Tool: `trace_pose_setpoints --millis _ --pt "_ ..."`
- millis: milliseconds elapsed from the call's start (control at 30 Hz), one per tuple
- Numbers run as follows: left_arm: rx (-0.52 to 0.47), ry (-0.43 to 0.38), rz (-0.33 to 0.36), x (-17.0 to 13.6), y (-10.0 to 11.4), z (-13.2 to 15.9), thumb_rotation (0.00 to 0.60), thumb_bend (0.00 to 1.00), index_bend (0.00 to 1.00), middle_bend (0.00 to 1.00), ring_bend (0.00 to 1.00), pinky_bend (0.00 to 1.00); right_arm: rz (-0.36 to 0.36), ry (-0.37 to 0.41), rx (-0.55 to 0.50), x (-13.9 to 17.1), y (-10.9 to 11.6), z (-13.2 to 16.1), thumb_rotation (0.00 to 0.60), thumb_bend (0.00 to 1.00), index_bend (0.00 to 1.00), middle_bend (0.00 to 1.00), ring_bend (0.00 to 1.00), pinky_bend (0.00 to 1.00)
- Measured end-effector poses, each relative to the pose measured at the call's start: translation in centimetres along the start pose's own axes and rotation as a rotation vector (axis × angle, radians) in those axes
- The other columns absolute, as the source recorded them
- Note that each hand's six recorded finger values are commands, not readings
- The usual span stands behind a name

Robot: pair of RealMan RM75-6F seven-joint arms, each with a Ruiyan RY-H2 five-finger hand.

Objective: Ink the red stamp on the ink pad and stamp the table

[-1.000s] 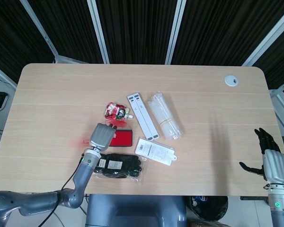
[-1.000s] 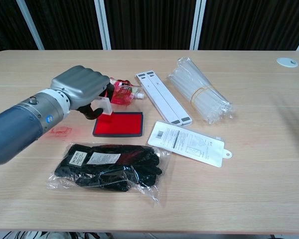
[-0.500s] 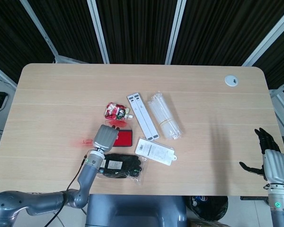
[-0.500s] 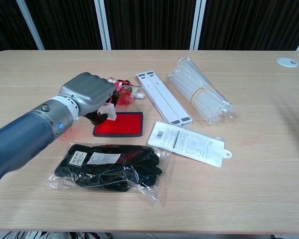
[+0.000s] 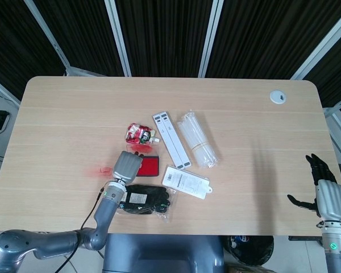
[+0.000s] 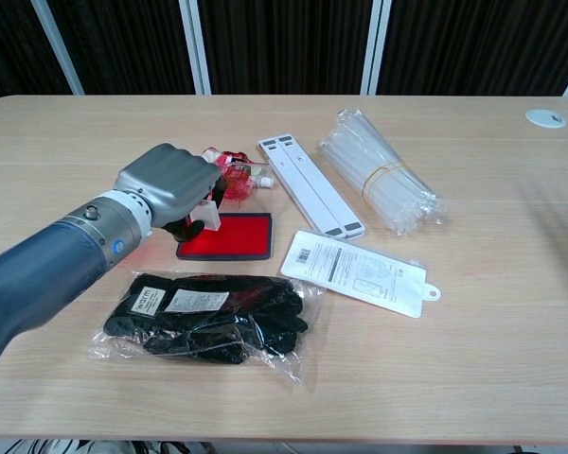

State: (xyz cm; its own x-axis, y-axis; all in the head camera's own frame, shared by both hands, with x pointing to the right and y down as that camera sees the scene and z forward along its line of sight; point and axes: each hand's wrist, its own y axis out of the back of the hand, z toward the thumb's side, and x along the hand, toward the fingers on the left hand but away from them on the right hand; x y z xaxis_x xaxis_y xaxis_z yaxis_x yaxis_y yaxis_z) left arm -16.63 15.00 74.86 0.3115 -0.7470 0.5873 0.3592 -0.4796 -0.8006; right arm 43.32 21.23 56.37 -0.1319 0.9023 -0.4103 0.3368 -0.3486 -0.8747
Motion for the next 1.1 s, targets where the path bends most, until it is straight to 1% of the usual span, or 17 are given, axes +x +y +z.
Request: trace_pose_setpoints --millis 233,567,800,933,1100 --pt "0.003 0.003 -0.004 0.0 -0.2 0.0 0.6 0.58 0.74 0.77 0.64 0.72 -0.003 0.001 -0.001 0.0 0.0 0.0 0.6 0.11 0.0 0.0 0.0 0.16" --pt "-0.011 -0.005 0.036 0.2 1.6 0.2 0.6 0.58 0.74 0.77 0.64 0.72 -0.002 0.001 -0.001 0.0 0.0 0.0 0.6 0.11 0.0 0.0 0.0 0.16" --pt "0.001 -0.009 0.043 0.1 2.4 0.3 0.6 0.58 0.74 0.77 0.64 0.72 -0.001 -0.001 -0.003 0.0 0.0 0.0 0.6 0.11 0.0 0.0 0.0 0.16" --pt "0.005 -0.002 0.039 0.2 2.4 0.1 0.6 0.58 0.74 0.77 0.64 0.72 -0.001 -0.001 -0.003 0.0 0.0 0.0 0.6 0.11 0.0 0.0 0.0 0.16" --pt "0.007 0.003 0.022 0.2 1.8 0.1 0.6 0.58 0.74 0.77 0.64 0.72 0.0 -0.001 -0.004 0.0 0.0 0.0 0.6 0.11 0.0 0.0 0.0 0.16"
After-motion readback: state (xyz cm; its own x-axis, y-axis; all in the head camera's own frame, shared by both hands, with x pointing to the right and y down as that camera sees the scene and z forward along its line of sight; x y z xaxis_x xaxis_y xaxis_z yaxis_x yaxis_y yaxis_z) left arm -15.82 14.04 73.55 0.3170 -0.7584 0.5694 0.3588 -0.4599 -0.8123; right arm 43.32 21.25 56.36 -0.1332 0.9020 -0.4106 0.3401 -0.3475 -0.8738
